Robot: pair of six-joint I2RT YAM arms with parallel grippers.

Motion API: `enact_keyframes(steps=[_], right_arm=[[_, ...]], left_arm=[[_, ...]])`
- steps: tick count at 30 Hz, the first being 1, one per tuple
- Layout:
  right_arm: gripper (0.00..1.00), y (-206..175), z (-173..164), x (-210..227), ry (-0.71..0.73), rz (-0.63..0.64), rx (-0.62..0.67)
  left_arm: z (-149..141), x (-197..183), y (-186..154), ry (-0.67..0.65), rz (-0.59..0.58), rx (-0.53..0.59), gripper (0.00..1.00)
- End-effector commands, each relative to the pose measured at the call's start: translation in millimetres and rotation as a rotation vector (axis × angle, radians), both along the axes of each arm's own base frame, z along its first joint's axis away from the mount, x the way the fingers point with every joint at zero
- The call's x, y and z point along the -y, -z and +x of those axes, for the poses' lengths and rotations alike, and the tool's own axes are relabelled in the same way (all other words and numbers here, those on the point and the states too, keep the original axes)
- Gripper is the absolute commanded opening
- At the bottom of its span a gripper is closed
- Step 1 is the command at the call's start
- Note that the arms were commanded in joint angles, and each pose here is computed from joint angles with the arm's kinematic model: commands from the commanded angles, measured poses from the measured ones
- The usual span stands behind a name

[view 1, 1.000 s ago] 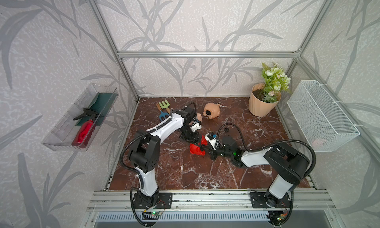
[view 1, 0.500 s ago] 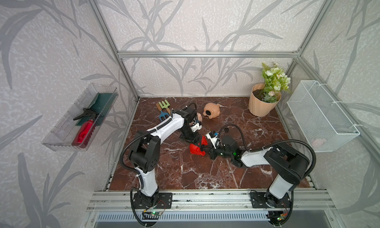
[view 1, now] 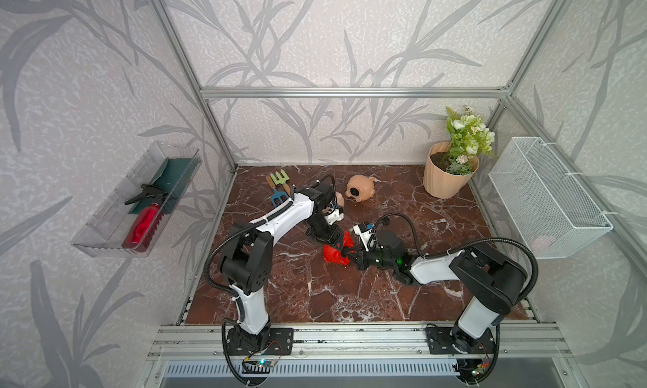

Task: Close piggy banks
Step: Screw the knob on the piggy bank.

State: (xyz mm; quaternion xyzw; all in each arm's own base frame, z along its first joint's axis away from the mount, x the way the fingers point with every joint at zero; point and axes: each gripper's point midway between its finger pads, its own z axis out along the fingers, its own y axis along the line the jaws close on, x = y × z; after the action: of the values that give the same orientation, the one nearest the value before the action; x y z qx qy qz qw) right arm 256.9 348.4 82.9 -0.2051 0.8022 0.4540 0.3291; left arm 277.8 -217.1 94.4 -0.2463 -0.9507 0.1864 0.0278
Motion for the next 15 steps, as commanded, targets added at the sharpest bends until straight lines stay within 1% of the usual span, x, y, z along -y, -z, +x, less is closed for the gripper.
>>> enact_keyframes(steps=[1,15], right_arm=[[0.00,-19.2,-0.6,-4.4,0.005,0.065,-0.017],[0.00,-22.0,-0.7,-4.6,0.012,0.081,-0.029]], left_arm=[[-11.0,8.7,-0.2,0.036,-0.015,-0.027,0.80],[-10.4,8.4,-0.4,0.037,-0.012,-0.024,0.80]])
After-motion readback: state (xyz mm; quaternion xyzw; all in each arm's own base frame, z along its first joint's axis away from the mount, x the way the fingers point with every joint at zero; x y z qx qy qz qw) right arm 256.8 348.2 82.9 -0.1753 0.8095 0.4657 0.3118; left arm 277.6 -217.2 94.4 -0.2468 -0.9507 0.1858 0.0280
